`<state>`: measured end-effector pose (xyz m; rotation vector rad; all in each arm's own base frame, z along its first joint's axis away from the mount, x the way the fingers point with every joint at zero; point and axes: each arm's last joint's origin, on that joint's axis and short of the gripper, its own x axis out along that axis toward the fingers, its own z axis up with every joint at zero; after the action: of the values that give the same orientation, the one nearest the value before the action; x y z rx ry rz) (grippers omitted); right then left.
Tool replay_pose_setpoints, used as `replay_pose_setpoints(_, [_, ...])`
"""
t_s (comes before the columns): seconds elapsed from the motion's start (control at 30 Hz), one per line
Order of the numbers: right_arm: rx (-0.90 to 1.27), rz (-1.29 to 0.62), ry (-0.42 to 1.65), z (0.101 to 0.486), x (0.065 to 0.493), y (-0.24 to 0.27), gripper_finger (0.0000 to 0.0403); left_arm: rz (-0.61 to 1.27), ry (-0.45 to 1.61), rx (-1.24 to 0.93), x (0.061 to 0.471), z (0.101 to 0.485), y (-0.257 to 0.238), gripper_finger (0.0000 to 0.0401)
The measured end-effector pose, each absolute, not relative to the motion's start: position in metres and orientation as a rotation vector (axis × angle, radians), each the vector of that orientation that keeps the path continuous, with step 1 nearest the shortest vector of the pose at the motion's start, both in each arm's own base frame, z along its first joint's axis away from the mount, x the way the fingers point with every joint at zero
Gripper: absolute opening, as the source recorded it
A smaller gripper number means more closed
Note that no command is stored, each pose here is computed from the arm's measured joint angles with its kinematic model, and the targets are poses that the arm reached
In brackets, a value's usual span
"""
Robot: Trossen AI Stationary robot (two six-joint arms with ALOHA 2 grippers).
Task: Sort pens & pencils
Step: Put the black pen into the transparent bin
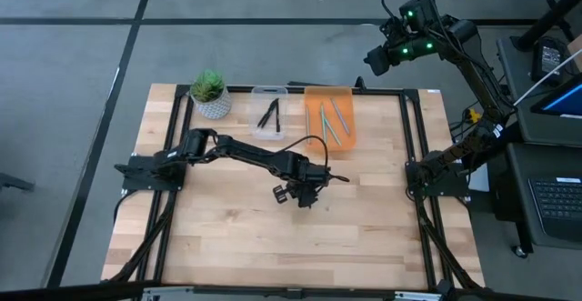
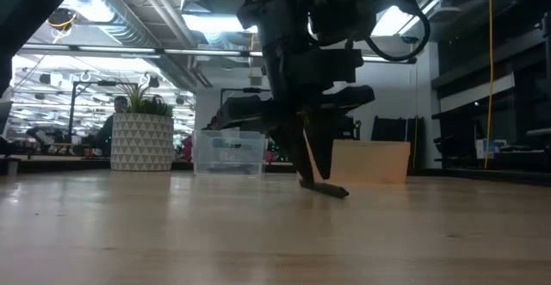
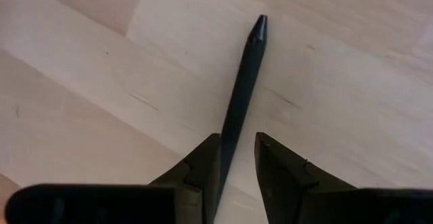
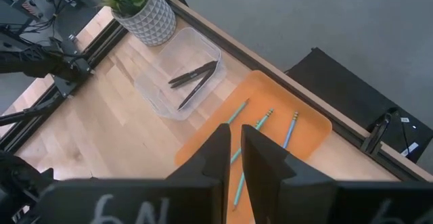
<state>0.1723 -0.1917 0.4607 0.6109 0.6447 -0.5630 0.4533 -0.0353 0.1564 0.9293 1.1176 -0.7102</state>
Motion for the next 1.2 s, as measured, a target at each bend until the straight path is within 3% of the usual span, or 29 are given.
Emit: replay_pose_setpoints(1.2, [0.612,-0.563,0.646,0.4606,0.1722,-0.1917,0.0039,-0.760,1.062,0.913,0.4561,0.1543,-0.0353,0.0086])
